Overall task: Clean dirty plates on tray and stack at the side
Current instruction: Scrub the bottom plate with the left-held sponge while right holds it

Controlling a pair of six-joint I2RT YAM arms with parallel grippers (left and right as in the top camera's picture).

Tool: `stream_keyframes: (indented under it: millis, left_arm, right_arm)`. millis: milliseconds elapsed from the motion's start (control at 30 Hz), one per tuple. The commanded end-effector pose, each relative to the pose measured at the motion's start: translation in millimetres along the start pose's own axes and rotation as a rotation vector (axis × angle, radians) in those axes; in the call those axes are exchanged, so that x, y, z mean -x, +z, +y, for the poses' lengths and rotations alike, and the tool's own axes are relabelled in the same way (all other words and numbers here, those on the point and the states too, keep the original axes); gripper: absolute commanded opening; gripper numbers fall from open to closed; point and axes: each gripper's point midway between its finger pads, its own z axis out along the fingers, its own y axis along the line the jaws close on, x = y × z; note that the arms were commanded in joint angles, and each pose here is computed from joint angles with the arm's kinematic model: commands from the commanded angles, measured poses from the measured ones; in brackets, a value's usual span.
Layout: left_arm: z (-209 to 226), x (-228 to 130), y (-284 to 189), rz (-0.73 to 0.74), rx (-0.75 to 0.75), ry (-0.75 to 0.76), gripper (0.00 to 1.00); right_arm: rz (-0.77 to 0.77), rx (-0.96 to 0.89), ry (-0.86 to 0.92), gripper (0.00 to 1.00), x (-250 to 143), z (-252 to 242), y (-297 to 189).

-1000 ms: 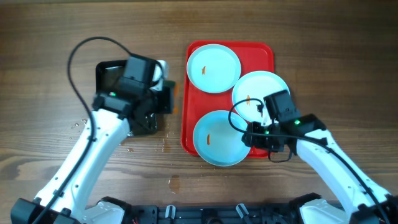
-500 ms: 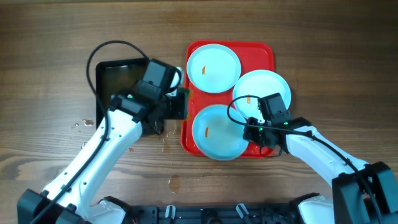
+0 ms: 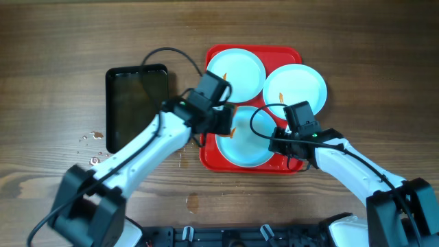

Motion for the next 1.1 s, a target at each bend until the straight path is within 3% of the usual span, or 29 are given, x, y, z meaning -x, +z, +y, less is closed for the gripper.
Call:
stream_keyframes:
  millis: [0, 200, 500, 633, 700, 867, 1067]
  left_arm:
    - [-23.1, -3.9, 34.9, 0.018, -0.043, 0.044, 0.04]
    - [-27.1, -14.6, 86.4, 0.055, -0.041, 0.072, 0.04]
    - [21.4, -50.1, 114.3, 0.188, 0.155, 0.088, 0.04]
    - [79.8, -50.2, 95.7, 0.170, 0.471, 0.073, 0.04]
    - [96.2, -49.8, 85.1, 0.168, 0.554, 0.054, 0.04]
    - [109.7, -48.2, 66.7, 0.196, 0.624, -0.024, 0.04]
    - [101.1, -18.2, 36.6, 0.153, 0.634, -0.137, 0.04]
  right_arm:
    - [-0.003, -0.111, -0.028, 0.04, -3.5, -23.5, 6.3]
    - [0.000, -0.112, -0.027, 0.04, -4.3, -23.6, 6.3]
    - [0.007, -0.113, -0.025, 0.04, -5.9, -24.2, 6.3]
    - [0.015, -0.119, -0.021, 0.04, -7.9, -25.6, 6.0]
    - [0.017, -0.117, -0.018, 0.04, -8.3, -25.3, 6.0]
    - [0.032, -0.131, 0.038, 0.04, -12.8, -28.6, 5.6]
    - [0.046, -0.142, 0.043, 0.04, -16.3, -31.2, 5.1]
